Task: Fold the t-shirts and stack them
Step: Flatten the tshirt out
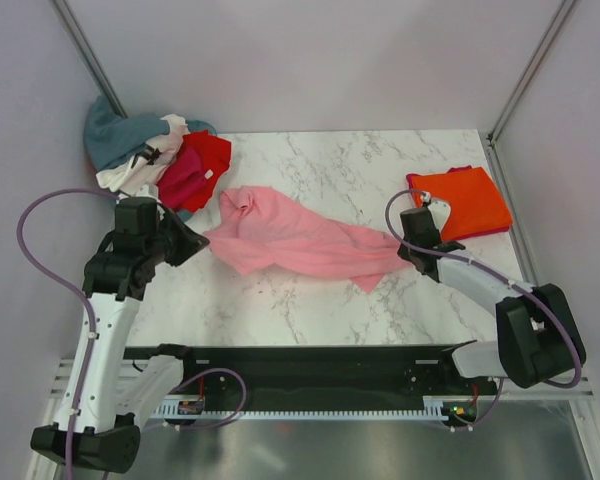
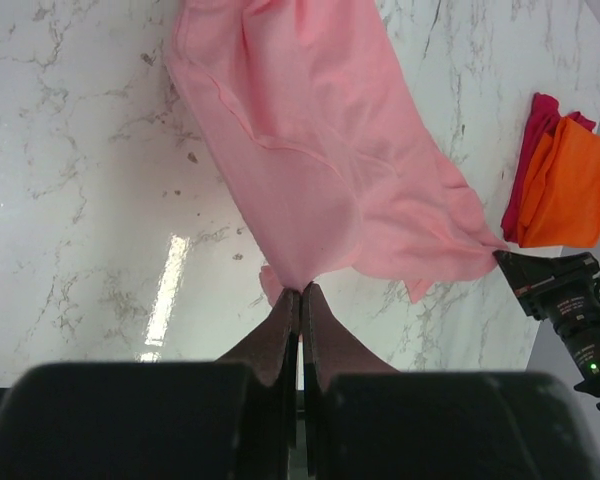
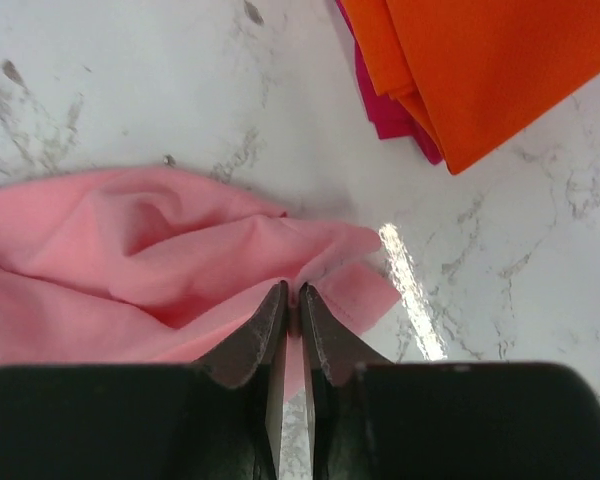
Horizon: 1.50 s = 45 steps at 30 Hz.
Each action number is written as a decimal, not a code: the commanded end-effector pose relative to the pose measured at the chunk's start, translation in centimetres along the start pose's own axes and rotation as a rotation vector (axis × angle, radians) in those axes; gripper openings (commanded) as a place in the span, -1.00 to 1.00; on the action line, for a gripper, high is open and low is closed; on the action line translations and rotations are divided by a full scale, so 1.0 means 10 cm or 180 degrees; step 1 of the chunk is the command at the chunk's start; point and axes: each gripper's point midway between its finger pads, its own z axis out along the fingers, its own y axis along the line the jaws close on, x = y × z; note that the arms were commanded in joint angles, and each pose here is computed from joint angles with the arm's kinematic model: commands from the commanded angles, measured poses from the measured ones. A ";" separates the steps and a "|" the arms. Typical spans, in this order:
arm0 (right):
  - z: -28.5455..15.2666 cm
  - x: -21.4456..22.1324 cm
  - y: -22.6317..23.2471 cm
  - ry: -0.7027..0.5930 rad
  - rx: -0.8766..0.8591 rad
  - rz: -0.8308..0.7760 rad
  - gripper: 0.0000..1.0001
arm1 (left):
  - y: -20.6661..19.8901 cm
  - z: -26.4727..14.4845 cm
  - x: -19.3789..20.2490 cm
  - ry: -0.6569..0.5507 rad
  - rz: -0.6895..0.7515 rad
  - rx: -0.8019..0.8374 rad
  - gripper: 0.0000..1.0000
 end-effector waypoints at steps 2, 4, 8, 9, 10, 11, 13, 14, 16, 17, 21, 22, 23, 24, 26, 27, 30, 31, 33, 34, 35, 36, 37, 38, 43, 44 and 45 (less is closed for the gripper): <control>-0.16 -0.49 0.14 -0.0356 -0.0089 0.0096 -0.64 | -0.14 -0.22 -0.18 -0.0195 0.0181 0.0128 -0.95; -0.20 -0.58 0.20 -0.0387 -0.0133 0.0121 -0.62 | -0.15 -0.24 -0.20 -0.0213 0.0192 0.0129 -0.95; -0.14 -0.69 0.34 -0.0351 -0.0191 0.0128 -0.61 | -0.09 -0.14 -0.18 -0.0148 0.0175 0.0040 -0.96; -0.08 -0.73 0.40 -0.0336 -0.0188 0.0125 -0.62 | -0.08 -0.11 -0.17 -0.0125 0.0172 0.0022 -0.96; -0.04 -0.73 0.43 -0.0312 -0.0194 0.0114 -0.61 | -0.07 -0.07 -0.19 -0.0137 0.0171 0.0007 -0.95; -0.01 -0.75 0.46 -0.0296 -0.0191 0.0116 -0.62 | -0.04 -0.02 -0.17 -0.0116 0.0162 -0.0029 -0.95; 0.11 -0.80 0.55 -0.0260 -0.0183 0.0118 -0.63 | -0.03 0.03 -0.19 -0.0123 0.0153 -0.0053 -0.95; 0.15 -0.81 0.58 -0.0232 -0.0180 0.0120 -0.63 | -0.03 0.06 -0.21 -0.0128 0.0149 -0.0066 -0.96; 0.25 -0.86 0.66 -0.0218 -0.0174 0.0142 -0.64 | -0.01 0.11 -0.24 -0.0143 0.0136 -0.0099 -0.95; 0.29 -0.90 0.67 -0.0216 -0.0168 0.0150 -0.64 | -0.02 0.13 -0.26 -0.0158 0.0134 -0.0086 -0.95; 0.28 -1.03 0.84 -0.0173 -0.0383 0.0129 -0.57 | -0.01 0.22 -0.29 -0.0114 0.0114 -0.0111 -0.96; 0.25 -1.02 0.84 -0.0161 -0.0415 0.0109 -0.44 | -0.01 0.22 -0.30 -0.0116 0.0113 -0.0113 -0.95; 0.23 -0.99 0.84 -0.0147 -0.0439 0.0083 -0.33 | -0.02 0.22 -0.31 -0.0119 0.0110 -0.0109 -0.96; 0.23 -0.90 0.79 -0.0093 -0.0440 0.0050 -0.19 | -0.01 0.21 -0.33 -0.0127 0.0113 -0.0109 -0.95; 0.12 -0.83 0.78 -0.0046 -0.0568 -0.0003 0.14 | -0.04 0.17 -0.33 -0.0147 0.0126 -0.0056 -0.95; 0.05 -0.72 0.75 0.0005 -0.0645 -0.0014 0.18 | -0.05 0.16 -0.34 -0.0162 0.0116 -0.0042 -0.95; -0.19 -0.42 0.92 0.0221 -0.1258 -0.0023 0.24 | -0.14 0.07 -0.38 -0.0215 0.0128 0.0079 -0.95; -0.31 -0.30 1.05 0.0366 -0.1543 -0.0021 0.28 | -0.16 0.06 -0.37 -0.0202 0.0126 0.0112 -0.96; -0.58 -0.13 1.25 0.0362 -0.1847 -0.0151 0.31 | -0.19 0.05 -0.39 -0.0206 0.0131 0.0146 -0.95; -0.77 0.02 1.43 0.0377 -0.2032 -0.0348 0.32 | -0.21 0.04 -0.39 -0.0202 0.0128 0.0167 -0.96; -0.85 0.07 1.49 0.0313 -0.2064 -0.0451 0.32 | -0.21 0.06 -0.39 -0.0195 0.0132 0.0168 -0.95; -0.97 0.07 1.56 0.0182 -0.2182 -0.0618 0.32 | -0.21 0.07 -0.39 -0.0177 0.0134 0.0160 -0.95; -1.12 0.18 1.68 0.0149 -0.2327 -0.0793 0.32 | -0.22 0.07 -0.38 -0.0169 0.0141 0.0178 -0.95; -1.16 0.21 1.73 0.0079 -0.2377 -0.0900 0.32 | -0.21 0.08 -0.38 -0.0158 0.0140 0.0176 -0.95; -1.37 0.28 1.96 -0.0344 -0.2320 -0.1586 0.35 | -0.22 0.10 -0.39 -0.0160 0.0155 0.0183 -0.95; -1.44 0.33 2.06 -0.0463 -0.2264 -0.1731 0.36 | -0.22 0.12 -0.38 -0.0139 0.0157 0.0179 -0.95; -1.48 0.36 2.11 -0.0528 -0.2246 -0.1852 0.36 | -0.22 0.13 -0.38 -0.0124 0.0150 0.0174 -0.95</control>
